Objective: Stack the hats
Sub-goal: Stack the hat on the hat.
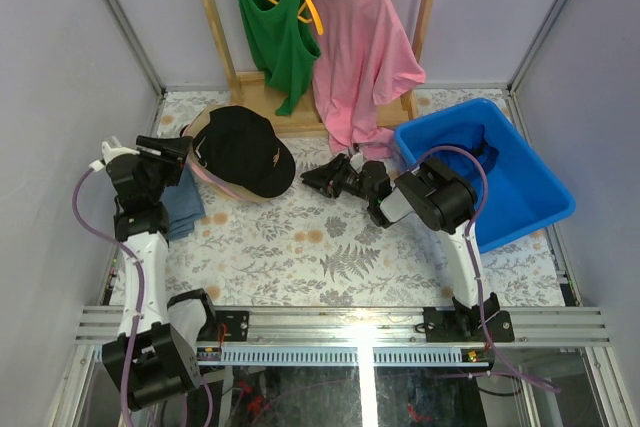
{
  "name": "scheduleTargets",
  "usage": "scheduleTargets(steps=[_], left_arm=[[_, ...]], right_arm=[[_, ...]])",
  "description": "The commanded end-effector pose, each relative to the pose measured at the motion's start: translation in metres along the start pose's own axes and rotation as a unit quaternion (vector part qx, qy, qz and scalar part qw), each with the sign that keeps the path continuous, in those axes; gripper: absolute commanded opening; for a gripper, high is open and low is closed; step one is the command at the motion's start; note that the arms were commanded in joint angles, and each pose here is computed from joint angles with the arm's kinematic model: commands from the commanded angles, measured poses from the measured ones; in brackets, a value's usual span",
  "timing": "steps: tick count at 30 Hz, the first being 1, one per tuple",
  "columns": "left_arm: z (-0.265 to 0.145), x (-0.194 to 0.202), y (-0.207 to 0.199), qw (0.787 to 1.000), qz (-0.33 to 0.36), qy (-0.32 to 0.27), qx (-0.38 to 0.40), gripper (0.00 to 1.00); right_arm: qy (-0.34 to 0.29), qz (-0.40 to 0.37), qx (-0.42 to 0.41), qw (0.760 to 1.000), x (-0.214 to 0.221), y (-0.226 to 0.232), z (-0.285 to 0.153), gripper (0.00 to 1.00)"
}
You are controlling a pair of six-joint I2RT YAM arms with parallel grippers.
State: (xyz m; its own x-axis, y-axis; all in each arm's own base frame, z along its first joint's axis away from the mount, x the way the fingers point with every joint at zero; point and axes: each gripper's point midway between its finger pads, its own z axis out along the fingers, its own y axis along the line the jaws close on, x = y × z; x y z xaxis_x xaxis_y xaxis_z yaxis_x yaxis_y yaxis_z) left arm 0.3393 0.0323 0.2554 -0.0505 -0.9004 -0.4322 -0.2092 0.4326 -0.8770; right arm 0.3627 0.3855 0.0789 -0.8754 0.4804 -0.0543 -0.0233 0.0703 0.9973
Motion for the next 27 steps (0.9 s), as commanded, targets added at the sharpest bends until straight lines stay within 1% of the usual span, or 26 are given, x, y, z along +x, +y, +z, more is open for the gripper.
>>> scheduleTargets(steps=[1,7,11,17,21,27], left_arm=[[0.001,-0.006,-0.011,0.999,0.046,0.005,0.011,0.58],[0.001,-0.012,-0.017,0.997,0.076,-0.007,0.008,0.58],[0.000,-0.014,-0.028,0.994,0.111,-0.013,0.011,0.59],[0.004,-0.006,-0.044,0.984,0.179,-0.005,0.001,0.60],[0.009,-0.001,-0.042,0.977,0.210,0.006,-0.024,0.60],[0.007,-0.016,-0.040,0.968,0.241,-0.026,-0.058,0.61]], right_arm=[[-0.007,-0.036,-0.056,0.998,-0.009,0.048,0.005,0.39],[-0.006,-0.034,-0.057,0.998,-0.009,0.047,0.006,0.39],[-0.005,-0.031,-0.057,0.998,-0.010,0.045,0.008,0.39],[-0.004,-0.030,-0.062,0.998,-0.009,0.047,0.008,0.39],[-0.004,-0.029,-0.064,0.998,-0.009,0.047,0.007,0.40],[-0.004,-0.028,-0.067,0.997,-0.009,0.048,0.007,0.40]])
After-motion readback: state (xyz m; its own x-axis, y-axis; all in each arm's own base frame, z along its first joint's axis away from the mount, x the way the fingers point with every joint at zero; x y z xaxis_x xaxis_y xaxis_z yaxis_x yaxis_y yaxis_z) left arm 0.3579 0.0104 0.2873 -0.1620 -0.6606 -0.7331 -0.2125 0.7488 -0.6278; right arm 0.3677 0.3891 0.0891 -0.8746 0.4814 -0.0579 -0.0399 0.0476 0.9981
